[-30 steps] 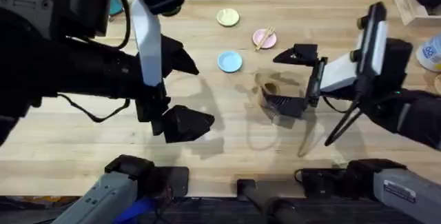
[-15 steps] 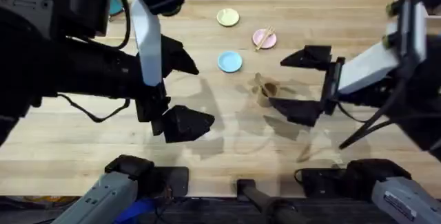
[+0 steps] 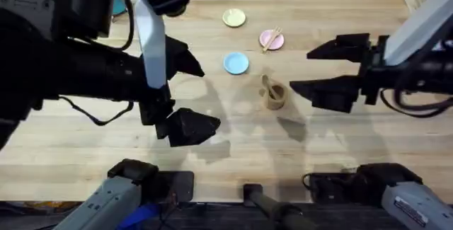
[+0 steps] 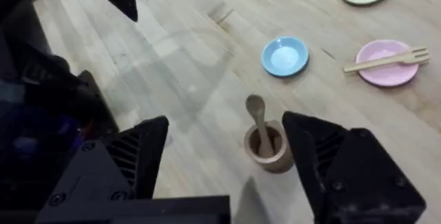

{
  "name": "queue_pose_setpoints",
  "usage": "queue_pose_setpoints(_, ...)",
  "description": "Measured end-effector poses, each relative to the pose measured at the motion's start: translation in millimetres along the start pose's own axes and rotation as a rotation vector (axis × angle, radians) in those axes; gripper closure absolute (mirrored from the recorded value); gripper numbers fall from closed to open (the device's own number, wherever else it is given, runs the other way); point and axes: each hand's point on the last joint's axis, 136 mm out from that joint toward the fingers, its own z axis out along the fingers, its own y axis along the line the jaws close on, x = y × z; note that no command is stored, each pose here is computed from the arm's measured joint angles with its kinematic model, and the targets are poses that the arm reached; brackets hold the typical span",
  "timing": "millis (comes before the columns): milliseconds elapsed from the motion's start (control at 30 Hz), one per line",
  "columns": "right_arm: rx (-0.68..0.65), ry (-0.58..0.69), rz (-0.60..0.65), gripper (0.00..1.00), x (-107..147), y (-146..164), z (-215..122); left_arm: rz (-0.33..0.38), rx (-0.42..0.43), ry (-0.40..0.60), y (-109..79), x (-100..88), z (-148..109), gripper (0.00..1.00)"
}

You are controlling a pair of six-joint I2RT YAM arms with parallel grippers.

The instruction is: Pick up a utensil and set it on the pink plate, then put the other utensil in the container.

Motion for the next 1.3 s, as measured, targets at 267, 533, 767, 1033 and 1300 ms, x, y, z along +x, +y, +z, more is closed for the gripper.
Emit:
queue_pose_setpoints(267, 0.031, 0.061, 0.17, 0.005, -11, 12, -20, 0.0, 0.0, 0.0, 0.0, 0.0, 0, 0.005)
queue_pose_setpoints(533, 0.122, 0.138, 0.243, 0.004, -17, -1, -29, 0.0, 0.0, 0.0, 0.0, 0.0, 0, 0.006)
queue_pose_setpoints(767, 0.274, 0.233, 0.235, 0.004, -2, -25, -33, 0.0, 0.0, 0.0, 0.0, 0.0, 0, 0.005)
queue_pose_setpoints(1033, 0.321, 0.27, 0.21, 0.004, 3, -30, -34, 0.0, 0.0, 0.0, 0.0, 0.0, 0, 0.006)
queue_pose_setpoints(1300, 0.321, 0.308, 0.232, 0.004, 13, -27, -36, 0.0, 0.0, 0.0, 0.0, 0.0, 0, 0.006)
